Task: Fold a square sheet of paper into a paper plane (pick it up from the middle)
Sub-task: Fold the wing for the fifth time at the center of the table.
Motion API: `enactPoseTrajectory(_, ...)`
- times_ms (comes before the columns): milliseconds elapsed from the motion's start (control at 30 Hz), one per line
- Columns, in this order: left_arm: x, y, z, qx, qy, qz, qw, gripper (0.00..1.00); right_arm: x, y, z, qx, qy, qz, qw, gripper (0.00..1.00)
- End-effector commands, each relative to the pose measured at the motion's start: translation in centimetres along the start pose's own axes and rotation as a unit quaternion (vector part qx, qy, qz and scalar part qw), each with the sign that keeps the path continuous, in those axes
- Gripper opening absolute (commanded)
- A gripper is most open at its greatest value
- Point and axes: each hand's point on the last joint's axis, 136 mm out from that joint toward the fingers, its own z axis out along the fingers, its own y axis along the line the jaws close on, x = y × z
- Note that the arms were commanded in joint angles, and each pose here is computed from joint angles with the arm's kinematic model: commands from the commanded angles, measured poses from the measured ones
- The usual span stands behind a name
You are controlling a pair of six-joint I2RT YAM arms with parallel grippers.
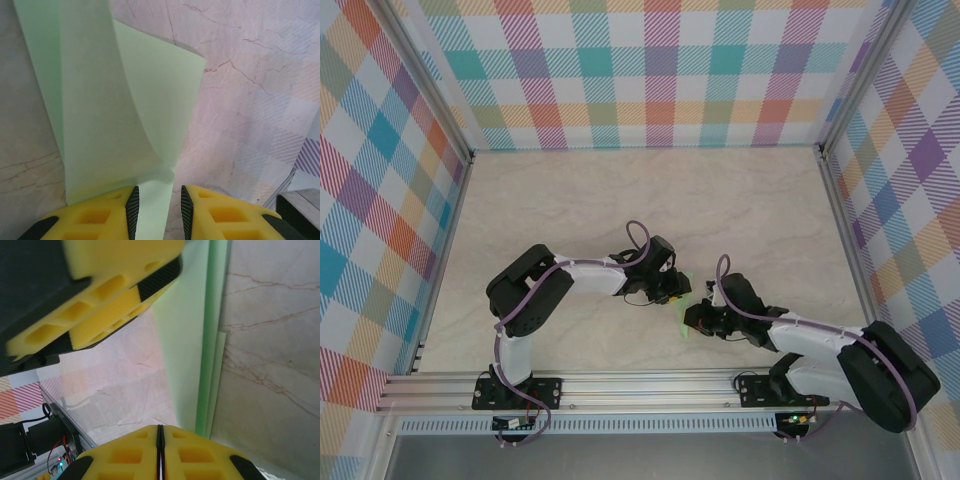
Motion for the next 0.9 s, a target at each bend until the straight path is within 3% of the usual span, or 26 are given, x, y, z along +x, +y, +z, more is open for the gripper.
enactPoseTrajectory(0, 1.0, 1.9, 0.0, -0.033, 0.007, -0.008, 0.999, 0.32, -1.5, 1.7, 0.2, -0.021, -0.022, -0.002, 1.000, 0.11)
enactPoseTrajectory(333, 0.8, 0.7, -0.7, -0.021, 0.004, 0.004, 1.000, 0.33, 0.4, -2.1, 1.6, 0.042, 0.030, 0.014, 0.999, 0.08)
enactPoseTrajectory(500, -0.6, -0.9, -2.4, -0.015, -0.016, 0.038, 0.999, 0.42, 1.1, -3.9, 1.2, 0.086, 0.048, 0.004, 0.995, 0.07)
enactPoseTrajectory(700, -2.4, -2.2, -4.7, -0.010, -0.047, 0.070, 0.996, 0.48, 1.1, -3.8, 1.3, 0.083, 0.065, -0.015, 0.994, 0.06)
enactPoseTrajectory(867, -3.0, -1.7, -6.1, -0.009, -0.075, 0.075, 0.994, 0.47, 0.8, -3.7, 1.5, 0.078, 0.080, -0.024, 0.993, 0.05)
